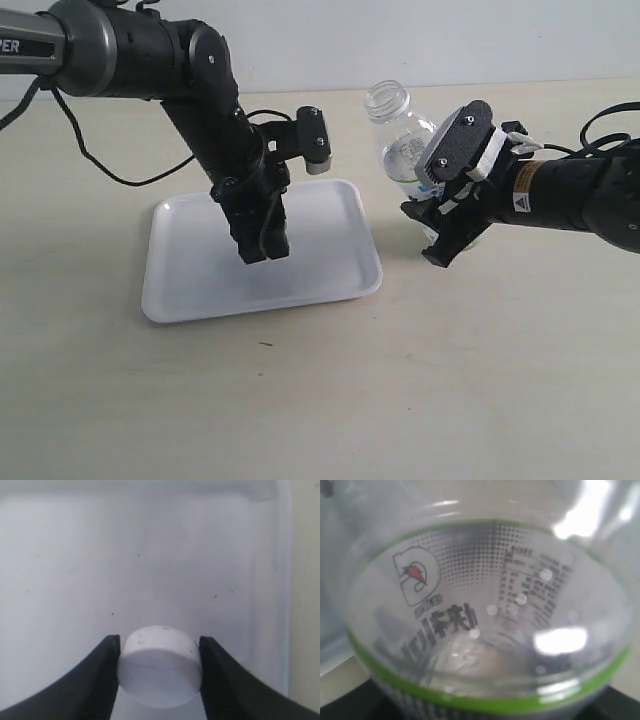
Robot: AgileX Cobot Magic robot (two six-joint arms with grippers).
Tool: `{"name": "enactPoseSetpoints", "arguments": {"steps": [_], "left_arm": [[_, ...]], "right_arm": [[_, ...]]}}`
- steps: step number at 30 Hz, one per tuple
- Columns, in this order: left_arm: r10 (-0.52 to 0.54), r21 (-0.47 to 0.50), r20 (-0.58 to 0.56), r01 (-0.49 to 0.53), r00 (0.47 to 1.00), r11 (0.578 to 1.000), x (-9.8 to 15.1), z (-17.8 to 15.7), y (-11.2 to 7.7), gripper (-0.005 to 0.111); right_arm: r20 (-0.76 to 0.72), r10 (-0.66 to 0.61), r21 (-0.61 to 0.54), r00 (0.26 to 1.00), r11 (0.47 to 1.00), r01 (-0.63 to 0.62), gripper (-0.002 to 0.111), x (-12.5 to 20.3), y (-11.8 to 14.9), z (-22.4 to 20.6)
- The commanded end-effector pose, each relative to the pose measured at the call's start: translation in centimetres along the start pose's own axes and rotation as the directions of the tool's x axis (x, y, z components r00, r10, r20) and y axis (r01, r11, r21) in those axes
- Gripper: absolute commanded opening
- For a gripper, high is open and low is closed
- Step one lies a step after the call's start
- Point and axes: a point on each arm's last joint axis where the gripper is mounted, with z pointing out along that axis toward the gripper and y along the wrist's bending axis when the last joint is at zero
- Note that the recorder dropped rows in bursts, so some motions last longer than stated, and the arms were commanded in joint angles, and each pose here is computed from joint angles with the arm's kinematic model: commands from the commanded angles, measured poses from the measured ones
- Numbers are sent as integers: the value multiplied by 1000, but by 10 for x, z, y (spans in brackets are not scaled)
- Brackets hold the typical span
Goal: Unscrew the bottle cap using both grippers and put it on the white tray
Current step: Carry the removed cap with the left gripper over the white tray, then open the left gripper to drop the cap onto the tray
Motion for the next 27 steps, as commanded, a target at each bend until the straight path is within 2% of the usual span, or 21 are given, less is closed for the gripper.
{"name": "enactPoseSetpoints", "arguments": {"steps": [1, 10, 12, 17, 23, 27], "left_arm": [[6, 14, -15, -6, 1000, 1000, 2, 10, -2, 0], [-22, 54, -41, 24, 999, 998, 9, 28, -2, 2], [-16, 48, -44, 19, 999, 999, 9, 28, -1, 8], [-4, 24, -47, 5, 999, 1000, 10, 28, 1, 33], [-34, 16, -45, 35, 998, 999, 9, 28, 2, 47], [-49, 11, -47, 50, 998, 999, 10, 28, 2, 64]], "right_arm": [[-113, 4, -23, 994, 1000, -7, 0, 15, 4, 2], [-106, 4, -22, 994, 1000, -7, 0, 15, 4, 2], [-106, 4, -22, 994, 1000, -7, 0, 15, 4, 2], [-106, 4, -22, 994, 1000, -7, 0, 15, 4, 2], [-106, 4, -22, 994, 1000, -7, 0, 15, 4, 2], [-106, 4, -22, 994, 1000, -7, 0, 15, 4, 2]]}}
